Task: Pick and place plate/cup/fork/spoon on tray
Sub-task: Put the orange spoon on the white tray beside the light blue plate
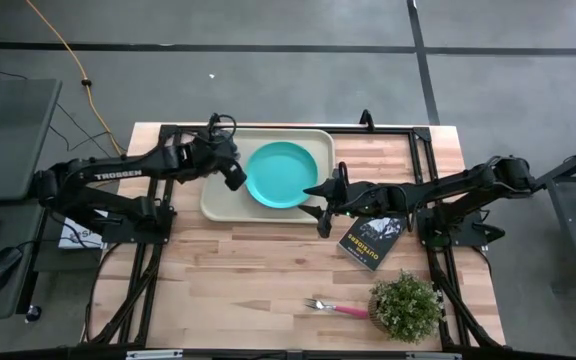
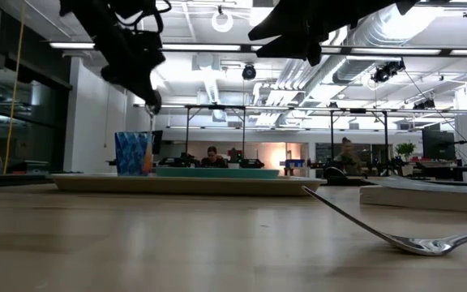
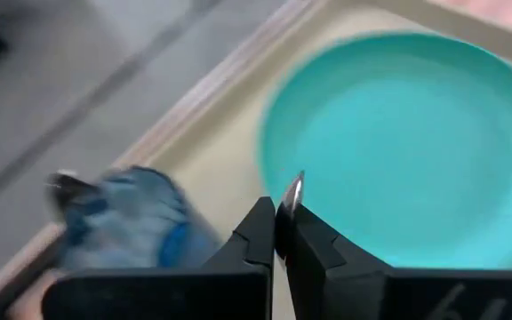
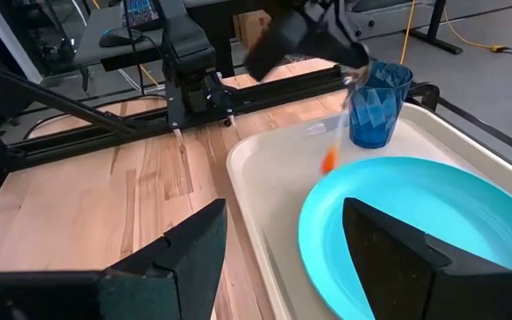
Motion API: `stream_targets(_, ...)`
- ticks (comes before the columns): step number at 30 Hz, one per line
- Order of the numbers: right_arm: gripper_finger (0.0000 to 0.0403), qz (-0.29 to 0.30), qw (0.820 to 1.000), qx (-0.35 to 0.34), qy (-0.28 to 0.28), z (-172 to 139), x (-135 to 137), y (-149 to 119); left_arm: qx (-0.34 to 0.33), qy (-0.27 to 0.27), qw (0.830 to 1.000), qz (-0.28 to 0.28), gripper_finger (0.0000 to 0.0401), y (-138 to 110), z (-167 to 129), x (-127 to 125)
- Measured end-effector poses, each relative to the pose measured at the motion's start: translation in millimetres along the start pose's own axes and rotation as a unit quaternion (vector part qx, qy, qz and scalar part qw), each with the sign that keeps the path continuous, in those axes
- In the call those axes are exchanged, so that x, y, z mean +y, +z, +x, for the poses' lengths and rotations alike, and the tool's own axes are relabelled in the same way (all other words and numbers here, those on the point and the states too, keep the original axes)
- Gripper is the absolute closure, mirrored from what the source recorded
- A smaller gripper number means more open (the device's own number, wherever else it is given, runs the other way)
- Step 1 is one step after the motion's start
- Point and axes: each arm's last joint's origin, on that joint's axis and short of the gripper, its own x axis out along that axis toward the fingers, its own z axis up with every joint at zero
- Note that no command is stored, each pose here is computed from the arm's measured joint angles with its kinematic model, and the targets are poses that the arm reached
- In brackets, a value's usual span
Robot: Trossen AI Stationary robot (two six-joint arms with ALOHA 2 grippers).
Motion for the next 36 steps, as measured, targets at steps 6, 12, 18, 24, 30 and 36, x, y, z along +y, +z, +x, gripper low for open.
stream_targets(6, 0.0187, 0.000, 1.000, 0.000, 0.001, 0, 0, 0, 0.082, -0.025, 0.996, 0.010, 0.0401, 15, -25, 7)
stream_targets(12, 0.0187, 0.002, 1.000, 0.001, 0.002, 0, 0, 0, 0.105, -0.055, 0.993, -0.015, 0.0401, 23, -18, 16)
stream_targets(18, 0.0187, 0.002, 1.000, 0.001, 0.004, 0, 0, 0, 0.179, -0.075, 0.980, -0.041, 0.0401, 20, 21, 21)
stream_targets(24, 0.0187, 0.000, 1.000, 0.001, 0.003, 0, 0, 0, 0.213, -0.080, 0.973, -0.046, 0.0401, 17, 58, 20)
stream_targets(30, 0.0187, 0.000, 1.000, 0.006, 0.002, 0, 0, -1, 0.235, -0.077, 0.967, -0.058, 0.0401, 13, 75, 21)
stream_targets(36, 0.0187, 0.002, 1.000, 0.008, 0.002, 0, 0, -1, 0.250, -0.064, 0.964, -0.059, 0.0401, 9, 84, 18)
